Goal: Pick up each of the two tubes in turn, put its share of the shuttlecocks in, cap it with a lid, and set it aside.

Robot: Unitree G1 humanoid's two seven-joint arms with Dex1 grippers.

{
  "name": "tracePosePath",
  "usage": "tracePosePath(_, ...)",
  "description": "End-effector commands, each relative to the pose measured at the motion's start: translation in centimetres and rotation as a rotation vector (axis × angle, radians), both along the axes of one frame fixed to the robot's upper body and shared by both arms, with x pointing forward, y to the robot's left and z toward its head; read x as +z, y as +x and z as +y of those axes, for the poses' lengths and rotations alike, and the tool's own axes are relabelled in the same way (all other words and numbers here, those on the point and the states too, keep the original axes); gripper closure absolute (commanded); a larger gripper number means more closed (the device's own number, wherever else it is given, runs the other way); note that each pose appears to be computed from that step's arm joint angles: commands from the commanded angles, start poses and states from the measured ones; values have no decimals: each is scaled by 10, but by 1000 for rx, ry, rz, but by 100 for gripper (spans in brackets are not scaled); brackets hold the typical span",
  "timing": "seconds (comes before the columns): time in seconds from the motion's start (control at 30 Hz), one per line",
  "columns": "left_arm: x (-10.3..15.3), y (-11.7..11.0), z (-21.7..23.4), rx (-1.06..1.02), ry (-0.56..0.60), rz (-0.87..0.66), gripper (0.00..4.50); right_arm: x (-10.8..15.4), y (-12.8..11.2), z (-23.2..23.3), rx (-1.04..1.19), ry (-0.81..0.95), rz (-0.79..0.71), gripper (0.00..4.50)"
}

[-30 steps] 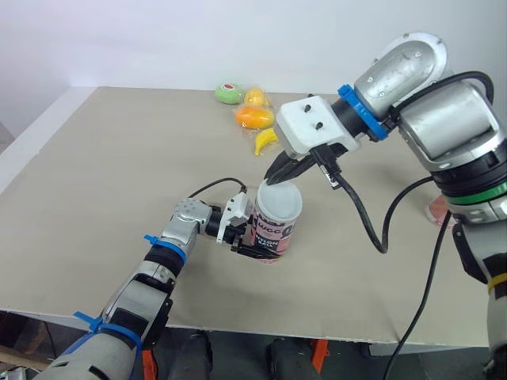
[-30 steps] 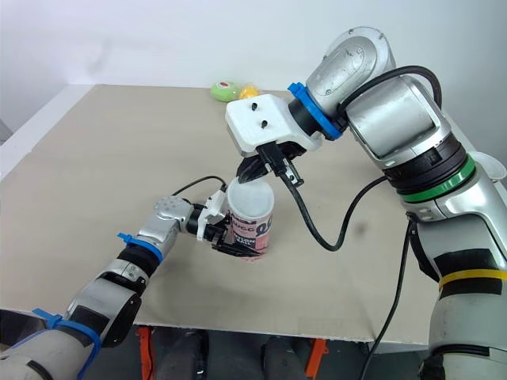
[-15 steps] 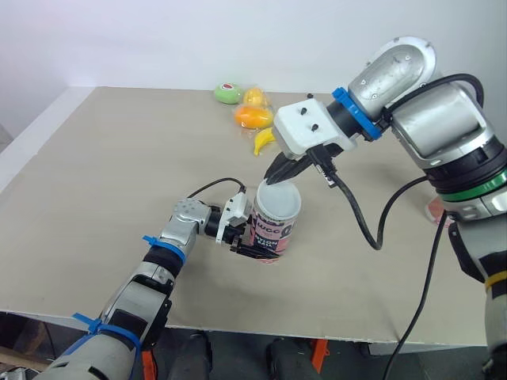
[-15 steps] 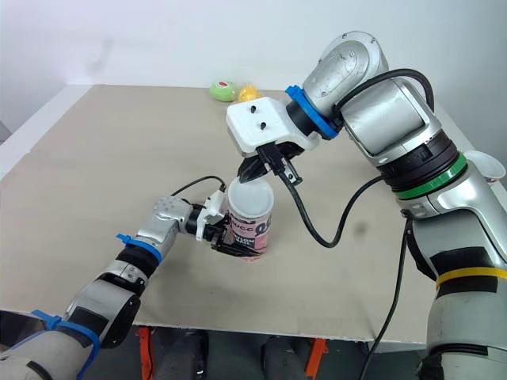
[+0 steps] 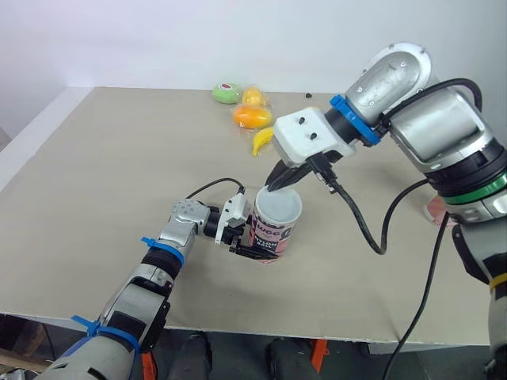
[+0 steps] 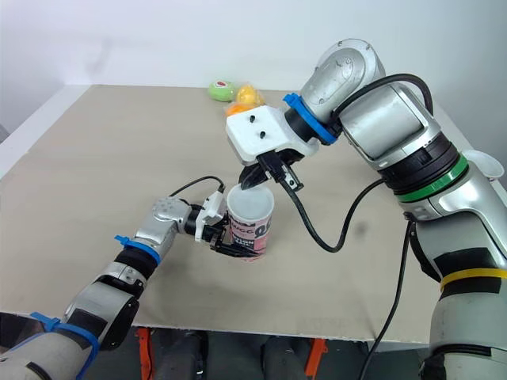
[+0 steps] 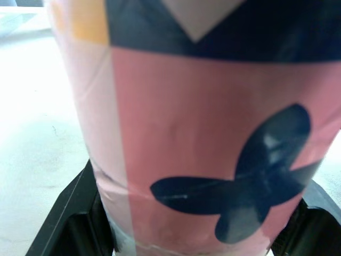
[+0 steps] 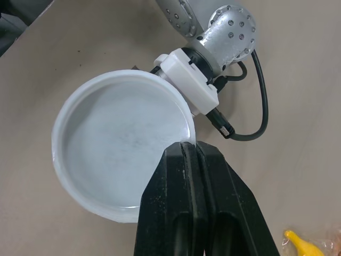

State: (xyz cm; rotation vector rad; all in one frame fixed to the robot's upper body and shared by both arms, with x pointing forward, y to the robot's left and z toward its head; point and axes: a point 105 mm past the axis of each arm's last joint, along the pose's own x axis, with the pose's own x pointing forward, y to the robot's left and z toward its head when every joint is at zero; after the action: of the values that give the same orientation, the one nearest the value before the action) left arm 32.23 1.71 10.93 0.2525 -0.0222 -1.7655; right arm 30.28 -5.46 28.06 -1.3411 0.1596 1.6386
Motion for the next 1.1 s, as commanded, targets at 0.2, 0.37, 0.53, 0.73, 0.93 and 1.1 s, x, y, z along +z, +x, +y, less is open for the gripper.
tracePosePath(0.2, -14, 7, 15, 94, 41, 44, 130, -30, 1, -5, 39, -112, 4, 432)
tracePosePath(0.37, -14, 8, 16, 99, 40, 46, 130, -39, 7, -5, 31, -124, -11, 432)
tracePosePath(0.53, -14, 8, 16, 106, 36, 50, 130, -48, 15, -2, 19, -122, -27, 354)
tracePosePath(0.73, -14, 9, 16, 113, 35, 54, 130, -49, 21, -2, -11, -90, -12, 79)
tracePosePath(0.93, -13, 10, 16, 118, 31, 56, 130, -54, 21, 2, -28, -50, 21, 34)
tracePosePath(1.1, -13, 10, 16, 119, 33, 58, 130, 0, 14, 9, -38, 167, 104, 34)
